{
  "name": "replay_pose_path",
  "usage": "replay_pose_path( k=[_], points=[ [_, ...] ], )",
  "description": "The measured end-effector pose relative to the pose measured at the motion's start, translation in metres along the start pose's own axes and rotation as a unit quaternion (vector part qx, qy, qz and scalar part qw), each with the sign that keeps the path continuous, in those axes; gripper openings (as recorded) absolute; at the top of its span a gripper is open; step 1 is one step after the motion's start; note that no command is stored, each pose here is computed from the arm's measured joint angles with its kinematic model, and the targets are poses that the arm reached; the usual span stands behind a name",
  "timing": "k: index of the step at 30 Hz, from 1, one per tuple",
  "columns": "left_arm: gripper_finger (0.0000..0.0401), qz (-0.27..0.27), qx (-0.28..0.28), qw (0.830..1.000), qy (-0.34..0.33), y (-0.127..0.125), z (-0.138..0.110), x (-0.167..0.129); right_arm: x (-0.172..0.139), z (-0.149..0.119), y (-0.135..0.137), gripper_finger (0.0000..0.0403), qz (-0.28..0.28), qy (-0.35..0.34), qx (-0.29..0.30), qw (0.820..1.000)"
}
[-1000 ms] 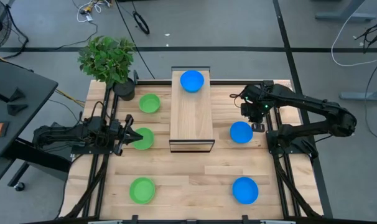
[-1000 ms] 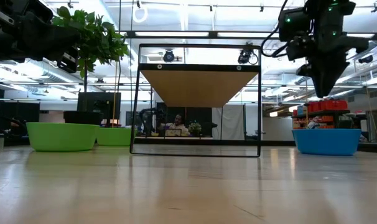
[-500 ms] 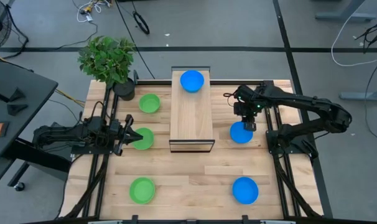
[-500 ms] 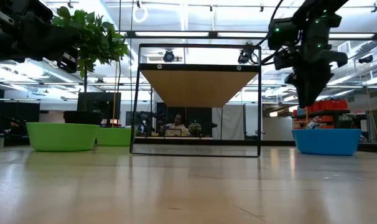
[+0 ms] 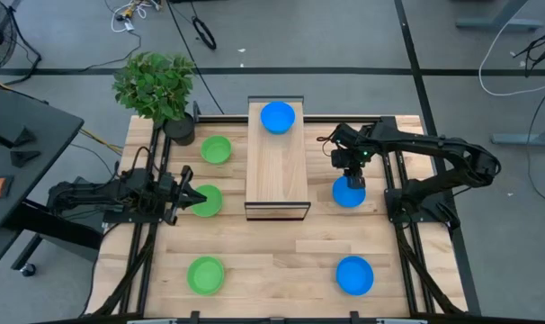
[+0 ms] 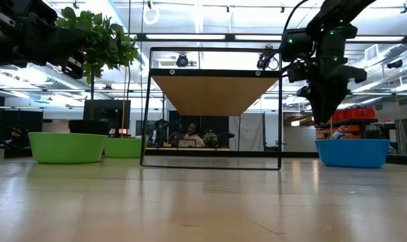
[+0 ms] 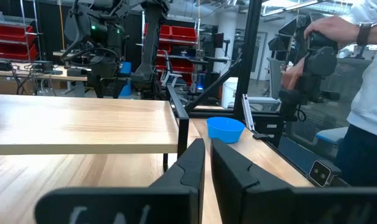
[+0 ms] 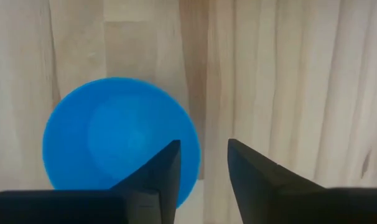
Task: Pick & Place Mini bowls
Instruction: Stack the top blue bowl on the blue bowl on the shelf
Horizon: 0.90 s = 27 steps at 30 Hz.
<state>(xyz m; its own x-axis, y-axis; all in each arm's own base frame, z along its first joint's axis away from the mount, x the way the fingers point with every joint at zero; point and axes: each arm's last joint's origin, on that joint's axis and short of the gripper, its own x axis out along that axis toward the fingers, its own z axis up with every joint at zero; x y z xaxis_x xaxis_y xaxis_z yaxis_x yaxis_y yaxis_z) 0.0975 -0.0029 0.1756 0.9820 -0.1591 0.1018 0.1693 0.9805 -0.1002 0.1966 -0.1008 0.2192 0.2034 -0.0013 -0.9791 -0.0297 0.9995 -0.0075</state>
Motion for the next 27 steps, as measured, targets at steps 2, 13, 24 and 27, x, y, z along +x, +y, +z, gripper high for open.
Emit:
replay_pose_path(
  k=[2, 13, 24, 27],
  points=[
    [0.0030, 0.000, 0.000, 1.000, 0.000, 0.000, 0.000, 0.000, 0.000, 0.001, -0.001, 0.0122, -0.003, -0.005, -0.012, 1.000],
    [0.0030, 0.000, 0.000, 1.000, 0.000, 0.000, 0.000, 0.000, 0.025, -0.009, 0.011, 0.0110, 0.008, 0.011, -0.089, 0.996],
    [0.0030, 0.000, 0.000, 1.000, 0.000, 0.000, 0.000, 0.000, 0.035, -0.013, 0.014, 0.0110, -0.013, 0.025, -0.119, 0.993],
    [0.0030, 0.000, 0.000, 1.000, 0.000, 0.000, 0.000, 0.000, 0.035, -0.012, 0.014, 0.0110, -0.017, 0.020, -0.119, 0.993]
  ],
)
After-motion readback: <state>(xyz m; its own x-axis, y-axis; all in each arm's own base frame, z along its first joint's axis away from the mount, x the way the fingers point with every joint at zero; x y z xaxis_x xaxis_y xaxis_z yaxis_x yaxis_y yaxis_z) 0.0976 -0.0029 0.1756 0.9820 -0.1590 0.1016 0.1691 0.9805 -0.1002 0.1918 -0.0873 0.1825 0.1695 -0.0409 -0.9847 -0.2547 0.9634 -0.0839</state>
